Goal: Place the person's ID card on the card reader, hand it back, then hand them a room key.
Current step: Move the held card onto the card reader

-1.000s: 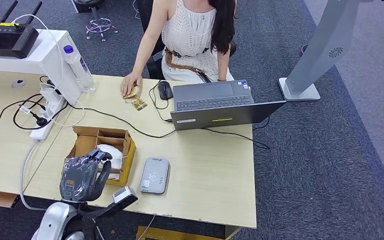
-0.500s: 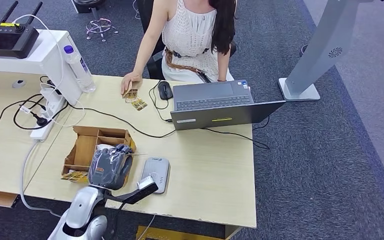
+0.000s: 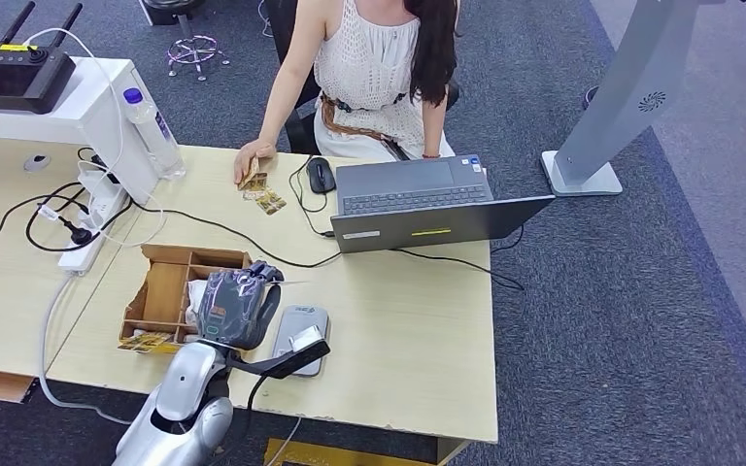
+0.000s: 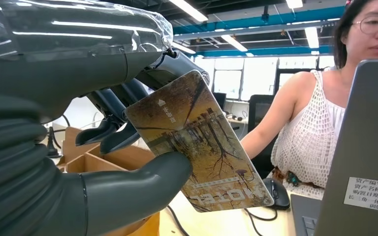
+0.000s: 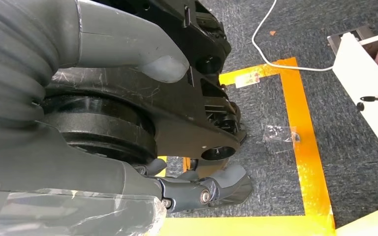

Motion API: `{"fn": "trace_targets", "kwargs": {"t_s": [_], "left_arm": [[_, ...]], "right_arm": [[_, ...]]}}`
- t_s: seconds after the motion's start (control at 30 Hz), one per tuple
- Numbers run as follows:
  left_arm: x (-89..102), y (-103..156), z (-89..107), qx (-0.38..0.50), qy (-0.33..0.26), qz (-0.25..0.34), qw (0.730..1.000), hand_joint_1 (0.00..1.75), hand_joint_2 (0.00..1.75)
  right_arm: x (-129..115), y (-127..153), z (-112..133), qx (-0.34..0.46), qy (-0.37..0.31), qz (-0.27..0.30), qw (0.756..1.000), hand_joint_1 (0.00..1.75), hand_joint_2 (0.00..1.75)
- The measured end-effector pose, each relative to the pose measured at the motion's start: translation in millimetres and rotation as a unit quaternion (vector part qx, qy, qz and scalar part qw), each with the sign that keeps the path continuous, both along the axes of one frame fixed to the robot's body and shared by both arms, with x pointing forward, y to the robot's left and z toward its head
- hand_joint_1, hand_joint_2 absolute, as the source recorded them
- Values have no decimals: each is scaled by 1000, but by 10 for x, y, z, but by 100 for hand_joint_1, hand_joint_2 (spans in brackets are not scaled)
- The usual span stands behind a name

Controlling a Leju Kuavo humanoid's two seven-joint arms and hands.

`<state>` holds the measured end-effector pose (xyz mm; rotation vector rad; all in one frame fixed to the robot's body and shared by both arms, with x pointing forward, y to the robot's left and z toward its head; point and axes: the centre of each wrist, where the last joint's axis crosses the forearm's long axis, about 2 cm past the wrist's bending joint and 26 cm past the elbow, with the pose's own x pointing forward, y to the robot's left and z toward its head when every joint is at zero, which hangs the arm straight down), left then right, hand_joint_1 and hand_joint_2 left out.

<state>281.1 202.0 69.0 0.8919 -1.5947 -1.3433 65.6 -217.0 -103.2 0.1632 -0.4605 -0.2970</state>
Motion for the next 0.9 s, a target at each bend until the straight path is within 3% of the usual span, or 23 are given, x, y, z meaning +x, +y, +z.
{"fn": "trace_targets", "kwargs": {"t_s": [0.2,0.57,0.9], "left_arm": [[-7,-21,-27,3,3,-5,1000,175,175],[-86,-89,-232,67,119,-12,991,175,175],[-107,-86,-267,78,143,-23,986,175,175]], "right_arm": [[1,1,0,1,-1,1,1000,0,175],[1,1,1,8,1,2,1000,0,175],[-3,-6,-1,8,0,-7,1000,0,175]]}}
